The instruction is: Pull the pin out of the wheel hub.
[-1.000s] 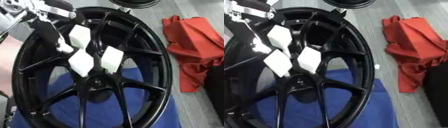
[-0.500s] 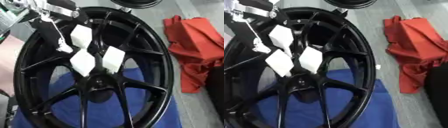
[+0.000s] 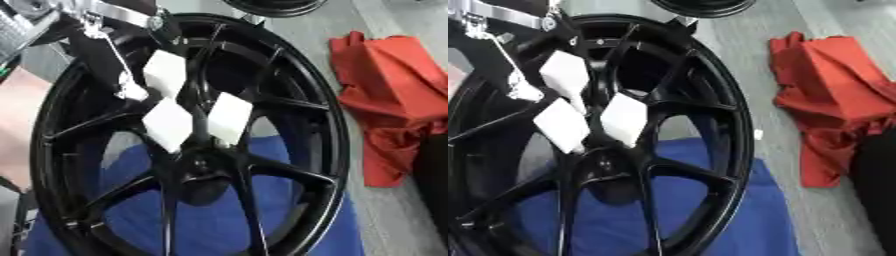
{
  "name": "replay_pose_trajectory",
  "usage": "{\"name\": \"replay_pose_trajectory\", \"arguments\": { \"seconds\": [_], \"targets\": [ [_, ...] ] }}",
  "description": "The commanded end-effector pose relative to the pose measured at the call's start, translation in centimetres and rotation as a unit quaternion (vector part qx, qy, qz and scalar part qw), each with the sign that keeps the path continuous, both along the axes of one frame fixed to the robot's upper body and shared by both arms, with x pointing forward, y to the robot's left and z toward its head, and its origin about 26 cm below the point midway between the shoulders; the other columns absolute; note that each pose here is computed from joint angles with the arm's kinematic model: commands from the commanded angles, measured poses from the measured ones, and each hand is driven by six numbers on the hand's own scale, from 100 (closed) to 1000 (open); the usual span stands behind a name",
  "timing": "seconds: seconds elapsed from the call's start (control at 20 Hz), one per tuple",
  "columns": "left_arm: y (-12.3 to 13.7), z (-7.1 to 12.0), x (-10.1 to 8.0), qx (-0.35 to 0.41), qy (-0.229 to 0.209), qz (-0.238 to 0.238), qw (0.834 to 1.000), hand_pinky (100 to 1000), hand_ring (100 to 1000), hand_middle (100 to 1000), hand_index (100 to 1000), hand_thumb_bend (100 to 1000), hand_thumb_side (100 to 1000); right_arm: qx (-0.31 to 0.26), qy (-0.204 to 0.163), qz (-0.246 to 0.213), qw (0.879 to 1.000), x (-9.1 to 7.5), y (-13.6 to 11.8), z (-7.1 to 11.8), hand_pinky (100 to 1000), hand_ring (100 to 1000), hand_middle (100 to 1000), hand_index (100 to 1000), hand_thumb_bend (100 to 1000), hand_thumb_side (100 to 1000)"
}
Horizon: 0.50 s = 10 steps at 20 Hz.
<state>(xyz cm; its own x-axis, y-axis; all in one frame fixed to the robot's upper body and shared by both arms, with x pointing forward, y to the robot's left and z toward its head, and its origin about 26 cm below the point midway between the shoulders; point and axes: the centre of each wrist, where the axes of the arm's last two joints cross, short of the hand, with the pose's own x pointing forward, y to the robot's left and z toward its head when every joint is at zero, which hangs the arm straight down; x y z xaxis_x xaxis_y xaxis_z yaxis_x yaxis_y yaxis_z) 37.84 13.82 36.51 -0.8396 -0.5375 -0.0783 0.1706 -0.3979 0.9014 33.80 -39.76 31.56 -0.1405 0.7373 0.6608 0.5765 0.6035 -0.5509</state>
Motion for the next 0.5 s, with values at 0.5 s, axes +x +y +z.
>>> {"name": "replay_pose_trajectory", "arguments": {
  "seconds": [0.5],
  "targets": [
    [-0.52,1.39,-0.69,-0.009,-0.011,0.002,1.0,822,597,428,593,100,100,0.01,-0.019,-0.014,1.0,-0.45,-0.71,0.98,617,476,501,595,100,392]
  ]
}}
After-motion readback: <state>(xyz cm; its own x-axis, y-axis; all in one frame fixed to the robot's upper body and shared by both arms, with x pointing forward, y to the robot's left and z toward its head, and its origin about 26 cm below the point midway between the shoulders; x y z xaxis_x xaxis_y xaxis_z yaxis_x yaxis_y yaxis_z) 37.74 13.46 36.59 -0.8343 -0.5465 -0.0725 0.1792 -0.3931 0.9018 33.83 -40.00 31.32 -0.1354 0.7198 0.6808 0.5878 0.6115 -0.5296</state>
